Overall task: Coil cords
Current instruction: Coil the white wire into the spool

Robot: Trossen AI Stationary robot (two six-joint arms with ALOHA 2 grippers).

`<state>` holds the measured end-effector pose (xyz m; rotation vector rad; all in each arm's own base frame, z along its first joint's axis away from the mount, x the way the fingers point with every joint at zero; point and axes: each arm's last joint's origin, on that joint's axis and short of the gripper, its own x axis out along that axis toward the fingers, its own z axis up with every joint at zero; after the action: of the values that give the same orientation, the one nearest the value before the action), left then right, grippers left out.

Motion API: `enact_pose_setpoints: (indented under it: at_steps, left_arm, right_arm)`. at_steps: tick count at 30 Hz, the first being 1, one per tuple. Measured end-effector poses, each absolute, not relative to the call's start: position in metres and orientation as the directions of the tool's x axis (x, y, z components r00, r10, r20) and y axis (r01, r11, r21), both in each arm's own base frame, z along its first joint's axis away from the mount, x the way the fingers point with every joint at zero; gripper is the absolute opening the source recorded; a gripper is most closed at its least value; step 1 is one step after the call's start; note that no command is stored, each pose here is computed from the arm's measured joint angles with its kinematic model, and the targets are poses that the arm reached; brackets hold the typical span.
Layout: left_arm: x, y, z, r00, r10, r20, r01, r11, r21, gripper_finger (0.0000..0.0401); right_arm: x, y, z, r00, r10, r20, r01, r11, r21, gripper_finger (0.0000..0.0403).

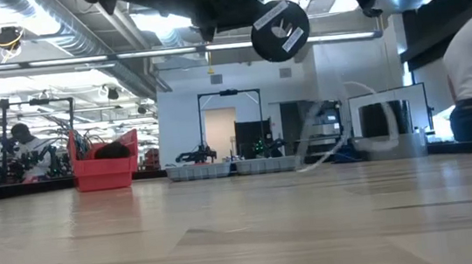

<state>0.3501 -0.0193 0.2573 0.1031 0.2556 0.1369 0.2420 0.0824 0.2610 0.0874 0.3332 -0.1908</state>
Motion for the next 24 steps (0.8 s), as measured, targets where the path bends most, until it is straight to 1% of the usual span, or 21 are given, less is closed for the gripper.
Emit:
enact_pose_setpoints:
  at_steps: [4, 7, 9, 17, 24]
  left_arm:
    - [0.350, -0.019, 0.258, 0.960, 0.146, -0.241, -0.121, 0.986, 0.115, 0.0000]
    - [0.350, -0.019, 0.258, 0.959, 0.145, -0.242, -0.121, 0.986, 0.112, 0.0000]
    - [0.350, -0.019, 0.257, 0.958, 0.148, -0.246, -0.124, 0.986, 0.110, 0.0000]
    - [0.350, -0.017, 0.257, 0.954, 0.165, -0.250, -0.142, 0.984, 0.110, 0.0000]
    - [0.350, -0.017, 0.256, 0.951, 0.176, -0.253, -0.159, 0.983, 0.088, 0.0000]
  right_arm:
    - [0.255, 0.088, 0.262, 0.958, -0.150, -0.244, 0.170, 0.983, 0.066, 0.0010]
    - [0.266, 0.088, 0.258, 0.967, -0.149, -0.207, 0.163, 0.985, 0.054, 0.0009]
    - [0.274, 0.085, 0.255, 0.966, -0.159, -0.206, 0.171, 0.984, 0.045, 0.0007]
    - [0.306, 0.073, 0.243, 0.945, -0.208, -0.252, 0.209, 0.978, -0.023, 0.0011]
    - [0.309, 0.073, 0.232, 0.914, -0.222, -0.339, 0.205, 0.975, -0.086, 0.0012]
